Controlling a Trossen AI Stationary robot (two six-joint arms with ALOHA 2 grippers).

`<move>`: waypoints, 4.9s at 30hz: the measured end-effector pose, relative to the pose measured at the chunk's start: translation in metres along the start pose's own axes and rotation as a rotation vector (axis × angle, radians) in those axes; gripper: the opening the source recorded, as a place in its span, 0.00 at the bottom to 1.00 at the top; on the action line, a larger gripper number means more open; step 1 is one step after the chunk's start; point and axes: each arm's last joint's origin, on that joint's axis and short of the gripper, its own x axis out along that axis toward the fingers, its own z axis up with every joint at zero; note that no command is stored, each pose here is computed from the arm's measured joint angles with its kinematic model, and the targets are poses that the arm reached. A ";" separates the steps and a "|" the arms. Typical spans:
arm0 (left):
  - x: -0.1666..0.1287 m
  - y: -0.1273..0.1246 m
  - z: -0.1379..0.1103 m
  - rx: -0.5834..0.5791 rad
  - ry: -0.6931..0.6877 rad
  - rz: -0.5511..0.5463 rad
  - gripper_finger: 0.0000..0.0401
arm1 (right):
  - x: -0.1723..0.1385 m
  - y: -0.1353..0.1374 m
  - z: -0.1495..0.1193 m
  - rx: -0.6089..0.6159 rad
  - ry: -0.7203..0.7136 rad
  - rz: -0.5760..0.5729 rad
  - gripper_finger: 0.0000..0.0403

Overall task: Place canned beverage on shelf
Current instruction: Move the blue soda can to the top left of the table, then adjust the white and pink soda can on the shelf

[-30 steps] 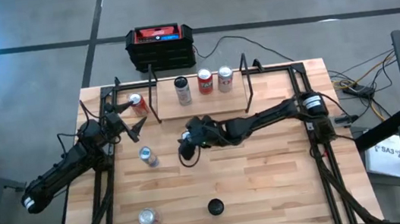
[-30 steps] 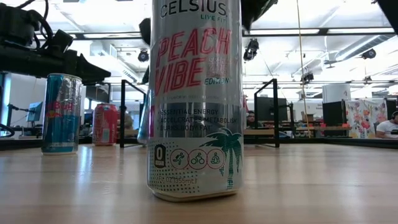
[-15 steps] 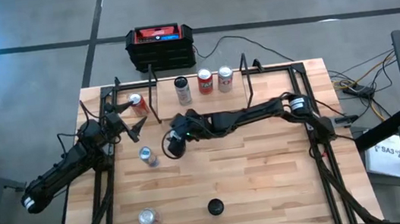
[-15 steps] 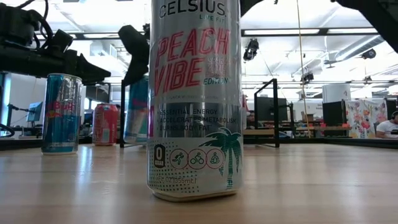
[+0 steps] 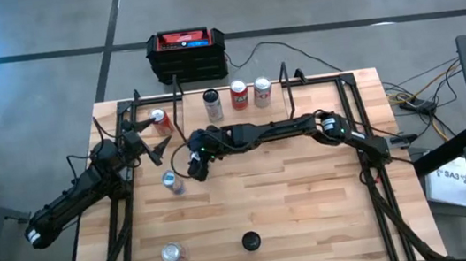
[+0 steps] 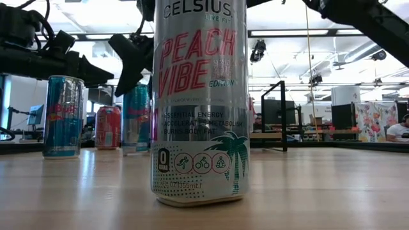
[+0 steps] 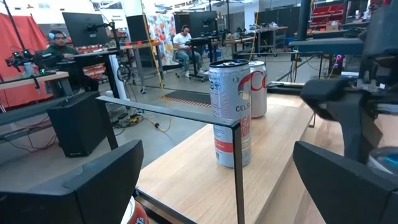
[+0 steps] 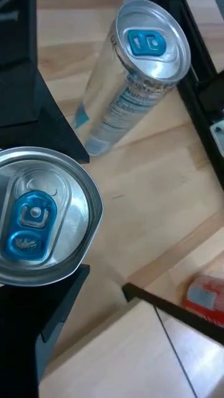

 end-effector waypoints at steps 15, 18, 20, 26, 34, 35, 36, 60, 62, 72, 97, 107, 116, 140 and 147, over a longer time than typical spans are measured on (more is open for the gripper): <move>0.000 0.000 0.000 0.000 0.000 0.000 0.99 | 0.002 -0.003 0.002 0.008 -0.001 0.017 0.62; 0.000 0.000 0.000 0.000 0.000 0.000 0.99 | 0.004 -0.003 0.000 0.007 0.005 0.015 0.62; 0.000 0.000 0.000 0.000 0.000 0.000 0.99 | 0.005 -0.003 0.000 0.006 0.007 0.014 0.63; 0.000 0.000 0.000 0.000 0.000 0.000 0.99 | 0.007 -0.003 -0.001 -0.005 0.011 0.030 0.72; 0.000 0.000 0.000 0.000 0.000 0.000 0.99 | 0.006 -0.003 -0.001 0.013 0.015 0.026 0.95; 0.000 0.000 0.000 0.000 0.000 0.000 0.99 | 0.004 -0.003 0.000 0.033 0.017 0.018 0.96; 0.000 0.000 0.000 0.000 0.000 0.000 0.99 | 0.003 -0.004 -0.001 0.054 0.022 0.000 0.98; 0.000 0.000 0.000 0.000 0.000 0.000 0.99 | -0.082 0.003 0.029 0.338 0.106 -0.246 0.99; 0.000 0.000 0.000 0.000 0.000 0.000 0.99 | -0.093 -0.006 0.032 0.449 0.063 -0.353 0.99; 0.000 0.000 0.000 0.000 0.000 0.000 0.99 | -0.123 -0.073 0.058 0.845 -0.050 -0.466 0.99; 0.000 0.000 0.000 0.000 0.000 0.000 0.99 | -0.122 -0.083 0.066 0.220 0.006 -0.525 0.99; 0.000 0.000 0.000 0.000 -0.001 0.000 0.99 | -0.101 -0.084 0.070 0.238 -0.083 -0.522 0.99; 0.000 0.000 0.000 0.000 0.000 0.000 0.99 | -0.072 -0.092 0.063 0.330 -0.102 -0.562 0.99; 0.000 0.000 0.000 0.000 0.000 0.000 0.99 | -0.028 -0.100 0.052 0.378 -0.181 -0.639 0.99; 0.000 0.000 0.000 0.000 -0.001 0.000 0.99 | -0.028 -0.101 0.051 0.415 -0.188 -0.642 0.92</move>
